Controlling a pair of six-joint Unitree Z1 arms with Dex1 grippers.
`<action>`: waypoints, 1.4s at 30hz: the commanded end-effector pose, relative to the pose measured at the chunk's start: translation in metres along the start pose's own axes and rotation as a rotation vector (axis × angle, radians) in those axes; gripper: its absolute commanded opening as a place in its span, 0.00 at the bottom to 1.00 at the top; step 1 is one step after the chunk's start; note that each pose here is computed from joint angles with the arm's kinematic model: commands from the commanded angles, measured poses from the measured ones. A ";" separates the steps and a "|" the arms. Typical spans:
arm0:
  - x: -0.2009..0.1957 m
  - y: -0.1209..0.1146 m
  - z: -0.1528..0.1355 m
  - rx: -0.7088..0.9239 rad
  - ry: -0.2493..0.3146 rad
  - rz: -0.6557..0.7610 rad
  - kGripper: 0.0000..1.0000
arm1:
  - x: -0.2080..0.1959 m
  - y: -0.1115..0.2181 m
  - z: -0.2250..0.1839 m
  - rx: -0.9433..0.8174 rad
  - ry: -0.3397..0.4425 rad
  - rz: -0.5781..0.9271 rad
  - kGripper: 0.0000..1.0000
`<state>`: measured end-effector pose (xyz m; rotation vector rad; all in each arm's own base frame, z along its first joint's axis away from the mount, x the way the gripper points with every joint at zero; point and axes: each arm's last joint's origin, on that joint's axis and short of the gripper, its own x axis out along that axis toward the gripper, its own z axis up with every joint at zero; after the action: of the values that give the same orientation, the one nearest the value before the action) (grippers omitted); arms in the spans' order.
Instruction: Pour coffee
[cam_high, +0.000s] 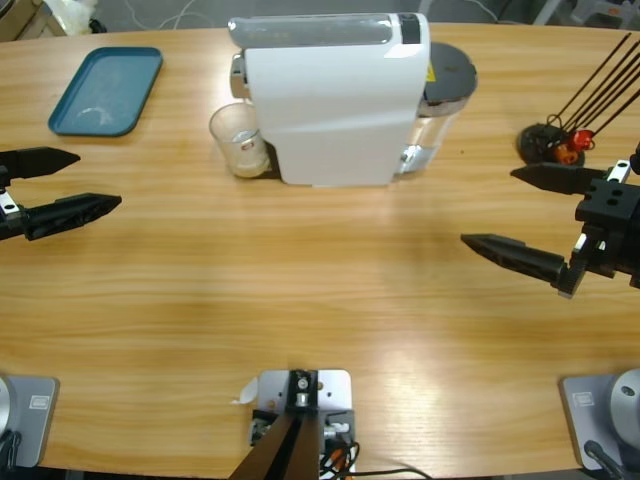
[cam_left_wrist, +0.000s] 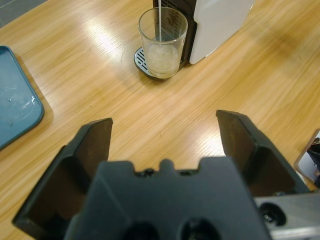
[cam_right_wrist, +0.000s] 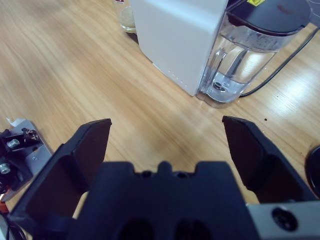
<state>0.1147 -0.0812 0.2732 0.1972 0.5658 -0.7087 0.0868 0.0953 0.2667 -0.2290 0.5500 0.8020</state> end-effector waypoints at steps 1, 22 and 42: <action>0.007 -0.002 -0.008 0.002 0.045 -0.026 0.89 | 0.006 0.002 -0.003 -0.018 0.044 0.024 1.00; 0.007 -0.002 -0.008 0.001 0.047 -0.026 0.89 | 0.006 0.002 -0.002 -0.018 0.047 0.027 1.00; 0.002 -0.003 0.027 0.081 -0.031 -0.053 0.88 | 0.006 0.003 -0.001 -0.016 0.048 0.040 1.00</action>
<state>0.1144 -0.0813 0.2738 0.2142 0.5686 -0.7147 0.0868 0.0956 0.2663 -0.2306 0.5562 0.8052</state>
